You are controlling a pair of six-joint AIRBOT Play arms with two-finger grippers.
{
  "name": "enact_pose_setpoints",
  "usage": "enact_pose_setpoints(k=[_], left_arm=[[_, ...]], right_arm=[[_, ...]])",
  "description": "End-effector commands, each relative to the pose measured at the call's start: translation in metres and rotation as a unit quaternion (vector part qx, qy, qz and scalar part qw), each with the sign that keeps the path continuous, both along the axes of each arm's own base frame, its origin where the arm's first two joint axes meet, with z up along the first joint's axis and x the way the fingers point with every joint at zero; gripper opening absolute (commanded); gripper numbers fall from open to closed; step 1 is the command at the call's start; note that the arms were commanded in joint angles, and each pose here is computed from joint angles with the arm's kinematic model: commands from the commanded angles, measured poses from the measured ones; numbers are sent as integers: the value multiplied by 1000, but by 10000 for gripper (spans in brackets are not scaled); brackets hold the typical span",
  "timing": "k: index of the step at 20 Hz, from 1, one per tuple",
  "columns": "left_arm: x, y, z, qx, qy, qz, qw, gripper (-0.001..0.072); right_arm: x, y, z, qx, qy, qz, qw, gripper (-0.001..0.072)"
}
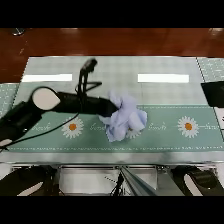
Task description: Fold the shirts.
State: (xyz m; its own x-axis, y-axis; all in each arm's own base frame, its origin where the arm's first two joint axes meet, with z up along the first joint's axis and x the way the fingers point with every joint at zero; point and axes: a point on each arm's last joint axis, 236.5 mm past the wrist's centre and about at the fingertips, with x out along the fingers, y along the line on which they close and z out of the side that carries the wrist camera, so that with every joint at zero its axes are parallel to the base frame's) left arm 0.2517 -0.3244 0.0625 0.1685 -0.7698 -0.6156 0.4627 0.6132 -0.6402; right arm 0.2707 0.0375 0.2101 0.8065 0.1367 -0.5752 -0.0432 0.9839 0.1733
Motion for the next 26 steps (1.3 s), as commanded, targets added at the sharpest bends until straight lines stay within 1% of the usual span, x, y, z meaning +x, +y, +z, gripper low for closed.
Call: enact_pose_setpoints(k=[1, 2, 3, 4, 6, 7, 9, 10, 11, 12, 13, 14, 16, 17, 18, 19, 21, 22, 24, 26], left_arm=[[-23, 36, -81, 54, 78, 32, 995, 30], [-25, 43, -88, 59, 91, 36, 994, 134], [-26, 48, -87, 59, 101, 35, 992, 525], [-21, 55, -82, 58, 108, 36, 992, 706], [-6, 78, -59, 58, 121, 37, 990, 705], [4, 94, -43, 52, 124, 44, 990, 705], [28, 138, -11, 45, 96, 90, 990, 705], [38, 164, -3, 48, 79, 129, 987, 705], [47, 189, -1, 46, 67, 182, 980, 705], [51, 204, -7, 19, 86, 249, 964, 705], [46, 201, -17, -19, 116, 277, 954, 704], [34, 178, -24, -75, 150, 261, 951, 703], [6, 120, -14, -202, 171, 173, 949, 703], [-5, 101, -14, -228, 177, 145, 946, 703], [-16, 85, -26, -216, 183, 121, 951, 703], [-24, 73, -43, -188, 190, 111, 957, 703], [-33, 57, -82, -118, 183, 106, 970, 703], [-35, 50, -96, -96, 180, 110, 973, 703], [-38, 34, -109, -77, 181, 102, 975, 703], [-41, 18, -106, -73, 170, 69, 980, 697]], right_arm=[[1, 16, -66, 25, 82, 18, 996, 622], [2, 23, -88, 34, 112, 29, 993, 622], [7, 27, -105, 40, 134, 31, 990, 622], [16, 28, -118, 40, 149, 32, 988, 622], [42, 7, -125, 14, 153, 10, 988, 622], [55, -22, -124, -7, 151, -26, 988, 623], [62, -102, -125, -33, 161, -136, 977, 622], [49, -142, -135, -25, 179, -196, 964, 622], [32, -166, -149, 5, 199, -244, 949, 622], [16, -178, -168, 48, 215, -278, 935, 622], [6, -171, -191, 95, 231, -284, 926, 622], [4, -154, -212, 133, 239, -275, 922, 622], [6, -103, -245, 195, 252, -215, 923, 621], [3, -83, -257, 208, 263, -189, 923, 622], [0, -66, -266, 210, 279, -169, 922, 621], [-3, -54, -272, 203, 292, -149, 923, 621], [-2, -35, -274, 193, 302, -117, 926, 621], [-2, -26, -274, 188, 305, -102, 928, 621], [-3, -10, -274, 184, 312, -80, 929, 621], [-4, 3, -274, 177, 317, -60, 930, 621]])
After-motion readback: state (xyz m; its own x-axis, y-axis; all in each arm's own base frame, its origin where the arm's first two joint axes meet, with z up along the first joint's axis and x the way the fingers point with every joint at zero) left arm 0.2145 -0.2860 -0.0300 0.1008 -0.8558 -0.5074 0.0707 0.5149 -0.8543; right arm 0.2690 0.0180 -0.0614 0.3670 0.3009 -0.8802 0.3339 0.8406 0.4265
